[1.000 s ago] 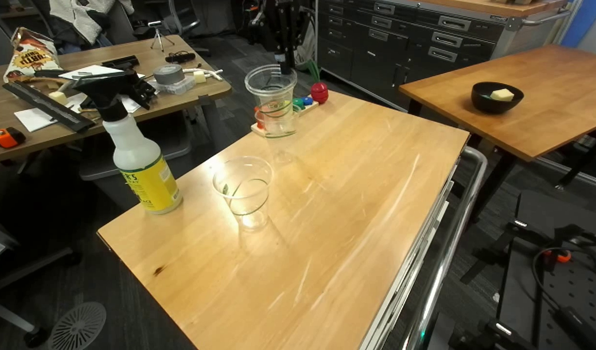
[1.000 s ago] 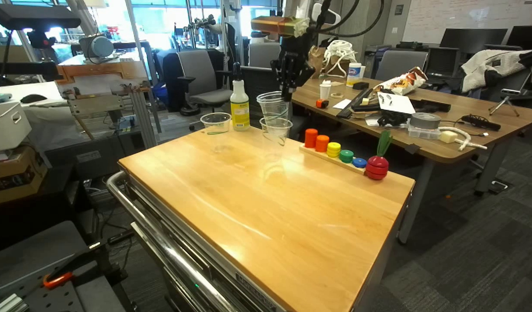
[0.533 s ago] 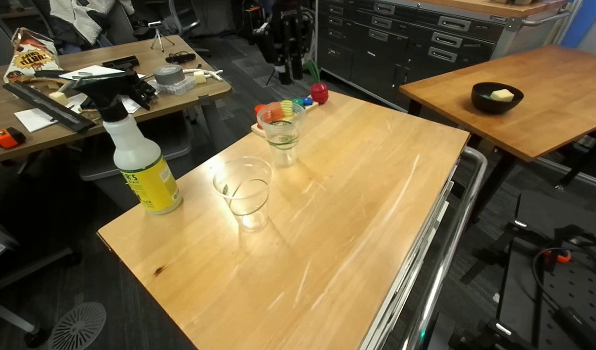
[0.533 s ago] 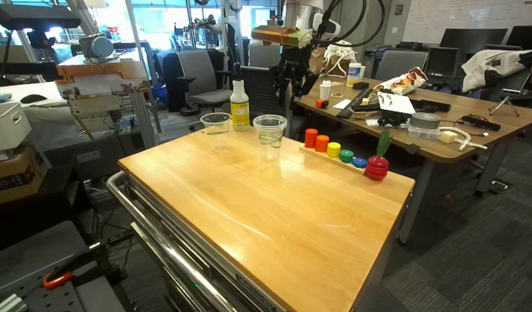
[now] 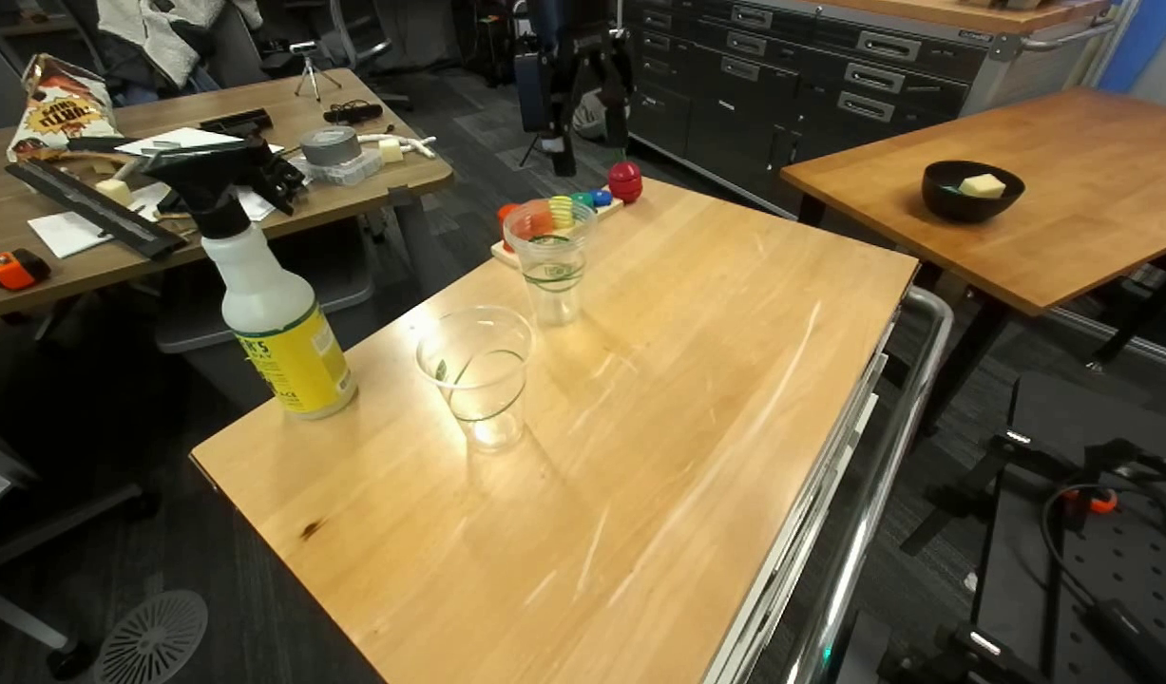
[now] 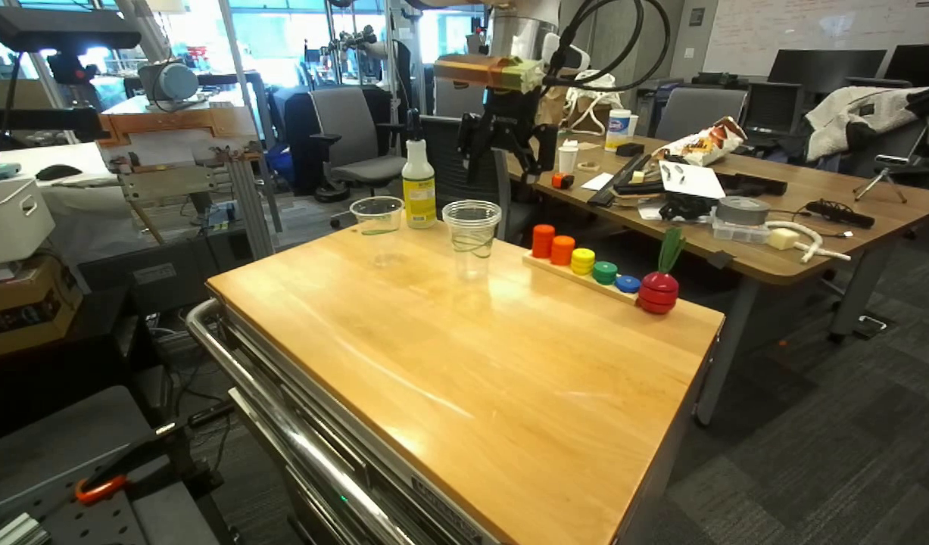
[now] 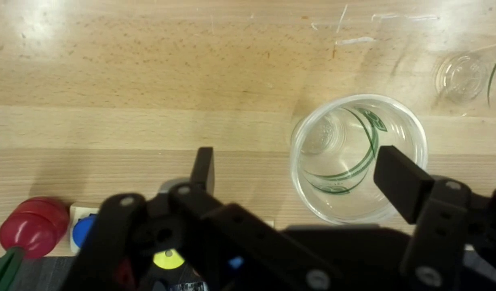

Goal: Stack the clear cups into each other

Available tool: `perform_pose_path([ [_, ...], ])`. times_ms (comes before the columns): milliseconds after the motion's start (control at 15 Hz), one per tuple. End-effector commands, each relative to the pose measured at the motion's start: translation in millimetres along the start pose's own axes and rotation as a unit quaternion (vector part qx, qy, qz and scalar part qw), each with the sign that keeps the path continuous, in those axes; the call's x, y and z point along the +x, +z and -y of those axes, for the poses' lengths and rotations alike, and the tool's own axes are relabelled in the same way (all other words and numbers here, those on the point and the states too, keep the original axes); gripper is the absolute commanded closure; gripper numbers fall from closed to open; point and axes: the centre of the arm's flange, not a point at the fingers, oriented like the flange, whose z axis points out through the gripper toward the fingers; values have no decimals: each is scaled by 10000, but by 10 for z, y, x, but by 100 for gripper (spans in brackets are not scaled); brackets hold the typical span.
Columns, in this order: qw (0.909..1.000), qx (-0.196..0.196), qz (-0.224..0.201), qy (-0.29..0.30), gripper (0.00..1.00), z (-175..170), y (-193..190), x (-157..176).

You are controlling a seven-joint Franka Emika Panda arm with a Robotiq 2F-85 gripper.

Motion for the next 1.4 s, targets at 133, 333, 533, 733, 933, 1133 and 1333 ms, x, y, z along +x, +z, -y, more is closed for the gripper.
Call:
perform_pose_path([
  [133,9991,-400,-148,45,0,148,201,-87],
  [333,9984,-442,-240,247,0,172,311,24],
  [533,9977,-395,-270,479,26,154,358,119],
  [733,9973,-314,-161,649,50,111,406,148],
  [933,9968,-255,-66,761,74,102,446,153],
  [1133,9962,-192,4,855,96,117,483,160],
  [1333,9956,-63,32,933,97,165,452,188],
])
